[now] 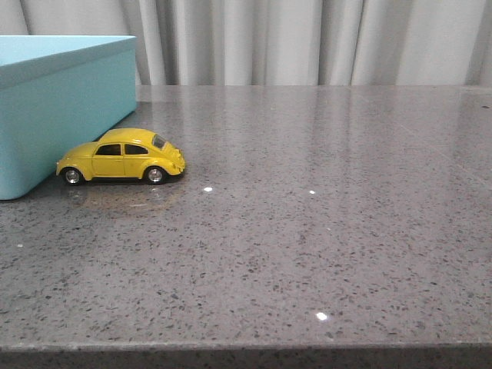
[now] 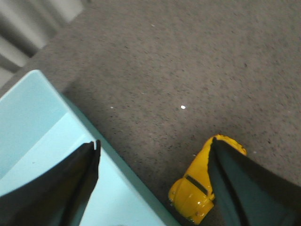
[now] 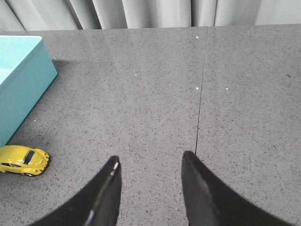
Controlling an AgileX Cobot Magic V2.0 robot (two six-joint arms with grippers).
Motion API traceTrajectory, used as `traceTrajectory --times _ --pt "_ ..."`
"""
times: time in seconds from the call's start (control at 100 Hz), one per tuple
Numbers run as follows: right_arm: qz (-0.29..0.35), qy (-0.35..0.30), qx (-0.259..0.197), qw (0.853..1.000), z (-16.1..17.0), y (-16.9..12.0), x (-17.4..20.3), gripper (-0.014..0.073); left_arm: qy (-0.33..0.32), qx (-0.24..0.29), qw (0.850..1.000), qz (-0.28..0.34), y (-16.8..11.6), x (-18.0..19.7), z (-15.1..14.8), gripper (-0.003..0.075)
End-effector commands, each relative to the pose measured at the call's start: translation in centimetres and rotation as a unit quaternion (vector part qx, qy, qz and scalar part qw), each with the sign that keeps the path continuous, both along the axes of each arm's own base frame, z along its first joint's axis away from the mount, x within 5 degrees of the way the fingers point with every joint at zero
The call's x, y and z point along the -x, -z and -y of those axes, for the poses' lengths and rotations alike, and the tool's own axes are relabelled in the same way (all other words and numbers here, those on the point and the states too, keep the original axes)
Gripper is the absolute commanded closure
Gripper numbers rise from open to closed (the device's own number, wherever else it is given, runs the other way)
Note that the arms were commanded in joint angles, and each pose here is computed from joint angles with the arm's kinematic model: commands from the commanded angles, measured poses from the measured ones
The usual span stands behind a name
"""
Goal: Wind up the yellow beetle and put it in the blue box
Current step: 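Lower the left gripper onto the yellow car and close on it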
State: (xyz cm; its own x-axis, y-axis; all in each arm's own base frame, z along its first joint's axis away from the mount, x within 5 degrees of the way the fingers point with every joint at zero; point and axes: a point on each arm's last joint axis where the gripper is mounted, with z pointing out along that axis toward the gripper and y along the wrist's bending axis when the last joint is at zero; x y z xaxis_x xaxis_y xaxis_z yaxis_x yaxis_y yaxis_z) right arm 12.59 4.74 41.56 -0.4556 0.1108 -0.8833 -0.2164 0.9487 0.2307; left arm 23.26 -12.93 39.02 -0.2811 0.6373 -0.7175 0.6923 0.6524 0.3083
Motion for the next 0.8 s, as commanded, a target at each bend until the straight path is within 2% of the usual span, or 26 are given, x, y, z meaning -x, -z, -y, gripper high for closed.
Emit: traceTrajectory --times 0.0,0.19,0.35,0.46,0.79 --pt "0.051 -0.004 -0.011 0.999 0.1 -1.5 0.1 0.0277 0.05 -0.025 0.998 0.016 -1.5 -0.7 1.7 0.0224" --pt "0.05 -0.004 -0.013 0.999 0.0 -1.5 0.1 0.0277 0.107 -0.094 0.989 -0.029 0.1 -2.8 4.1 0.0225" --pt "0.05 -0.005 -0.013 0.999 0.0 -1.5 0.1 0.0277 0.145 -0.142 0.977 -0.059 2.4 -4.1 4.9 0.0225" --pt "0.05 -0.005 -0.013 0.999 0.0 -1.5 0.1 0.0277 0.15 -0.156 0.972 -0.09 3.7 -4.6 5.3 0.0225" --pt "0.05 -0.005 -0.013 0.999 0.0 -1.5 0.1 0.0277 0.154 -0.174 0.964 -0.13 6.6 -6.1 6.2 0.0225"
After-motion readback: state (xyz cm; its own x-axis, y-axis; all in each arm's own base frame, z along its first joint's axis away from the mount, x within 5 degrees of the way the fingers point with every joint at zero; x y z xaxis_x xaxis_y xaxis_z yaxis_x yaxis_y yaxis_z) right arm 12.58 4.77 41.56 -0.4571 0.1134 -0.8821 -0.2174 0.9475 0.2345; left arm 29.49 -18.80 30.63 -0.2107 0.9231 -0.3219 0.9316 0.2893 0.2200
